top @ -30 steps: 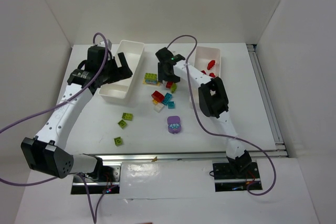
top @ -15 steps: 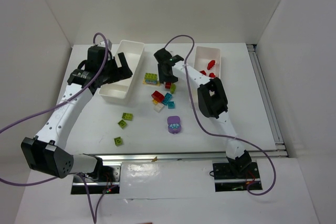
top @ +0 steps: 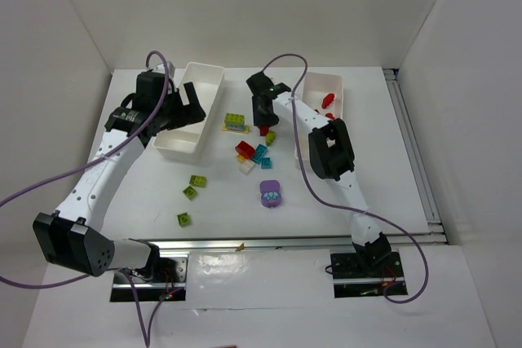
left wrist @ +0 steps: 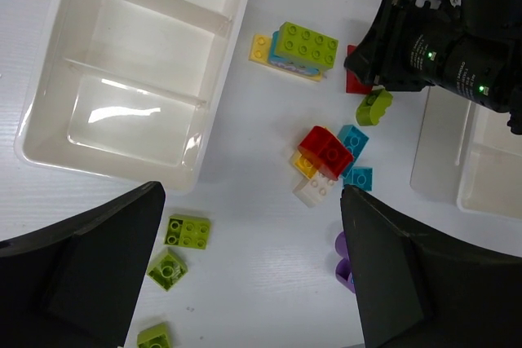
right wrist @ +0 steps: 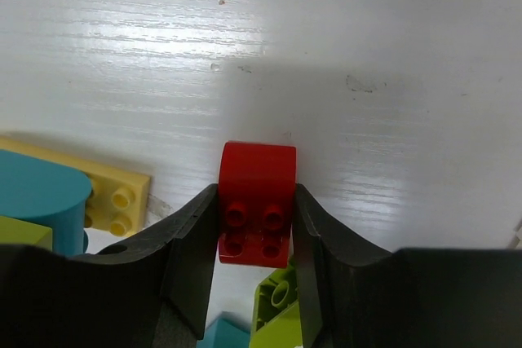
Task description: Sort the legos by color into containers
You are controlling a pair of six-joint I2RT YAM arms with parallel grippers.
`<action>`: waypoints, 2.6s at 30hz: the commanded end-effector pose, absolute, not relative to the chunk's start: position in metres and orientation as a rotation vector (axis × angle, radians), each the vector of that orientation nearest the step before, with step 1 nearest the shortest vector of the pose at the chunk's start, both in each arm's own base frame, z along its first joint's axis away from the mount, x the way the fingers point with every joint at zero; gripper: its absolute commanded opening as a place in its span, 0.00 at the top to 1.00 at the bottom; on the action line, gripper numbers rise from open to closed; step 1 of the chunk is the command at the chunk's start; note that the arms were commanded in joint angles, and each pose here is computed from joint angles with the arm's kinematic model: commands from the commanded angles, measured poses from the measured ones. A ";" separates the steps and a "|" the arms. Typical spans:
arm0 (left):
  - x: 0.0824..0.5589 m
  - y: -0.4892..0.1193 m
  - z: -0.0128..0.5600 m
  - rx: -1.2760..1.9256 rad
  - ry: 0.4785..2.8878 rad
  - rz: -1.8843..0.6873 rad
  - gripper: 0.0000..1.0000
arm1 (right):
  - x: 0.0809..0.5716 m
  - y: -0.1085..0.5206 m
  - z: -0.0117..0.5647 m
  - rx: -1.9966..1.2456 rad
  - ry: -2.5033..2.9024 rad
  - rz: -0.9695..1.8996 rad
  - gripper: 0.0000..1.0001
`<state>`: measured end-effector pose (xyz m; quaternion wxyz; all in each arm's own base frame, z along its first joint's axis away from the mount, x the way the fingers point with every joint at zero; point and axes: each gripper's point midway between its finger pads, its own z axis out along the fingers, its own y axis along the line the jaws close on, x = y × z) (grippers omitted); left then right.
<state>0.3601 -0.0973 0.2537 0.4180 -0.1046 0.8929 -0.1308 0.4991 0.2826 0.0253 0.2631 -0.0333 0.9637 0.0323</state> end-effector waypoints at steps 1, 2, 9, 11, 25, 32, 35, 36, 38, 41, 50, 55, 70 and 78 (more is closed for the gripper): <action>0.363 -0.092 0.258 -0.251 2.225 -0.296 0.00 | 0.531 0.287 0.082 -0.054 2.449 0.170 0.56; 0.362 -0.091 0.256 -0.268 2.231 -0.286 0.00 | 0.537 0.285 0.099 -0.035 2.405 0.159 0.56; 0.343 -0.092 0.231 -0.199 2.312 -0.118 0.02 | 0.558 0.192 0.226 0.190 2.172 0.196 0.56; 0.332 -0.089 0.224 -0.216 2.332 -0.093 0.11 | 0.559 0.164 0.239 0.241 2.145 0.179 0.56; 0.206 -0.088 0.111 -0.667 2.674 -0.047 0.07 | 0.560 0.051 0.178 0.392 2.262 0.007 0.55; 0.190 -0.083 0.094 -0.778 2.721 0.017 0.04 | 0.568 0.063 0.163 0.339 2.295 0.071 0.43; 0.190 -0.079 0.083 -0.766 2.758 0.064 0.04 | 0.573 0.066 0.168 0.321 2.302 0.084 0.20; 0.189 -0.078 0.081 -0.774 2.773 0.071 0.04 | 0.575 0.067 0.173 0.321 2.290 0.087 0.17; 0.183 -0.077 0.072 -0.791 2.823 0.098 0.04 | 0.575 0.072 0.182 0.309 2.274 0.097 0.12; 0.177 -0.081 0.065 -0.816 2.853 0.080 0.04 | 0.570 0.077 0.201 0.296 2.246 0.112 0.10; 0.157 -0.077 0.034 -0.997 2.870 -0.009 0.10 | 0.545 0.082 0.229 0.279 2.212 0.122 0.10; 0.160 -0.081 0.023 -1.003 2.894 -0.008 0.23 | 0.535 0.079 0.242 0.284 2.198 0.116 0.13; 0.187 -0.093 0.053 -0.772 2.857 -0.028 0.76 | 0.524 0.076 0.243 0.299 2.207 0.107 0.13; 0.276 -0.103 0.159 -0.567 2.620 -0.140 0.76 | 0.511 0.065 0.248 0.345 2.149 0.108 0.15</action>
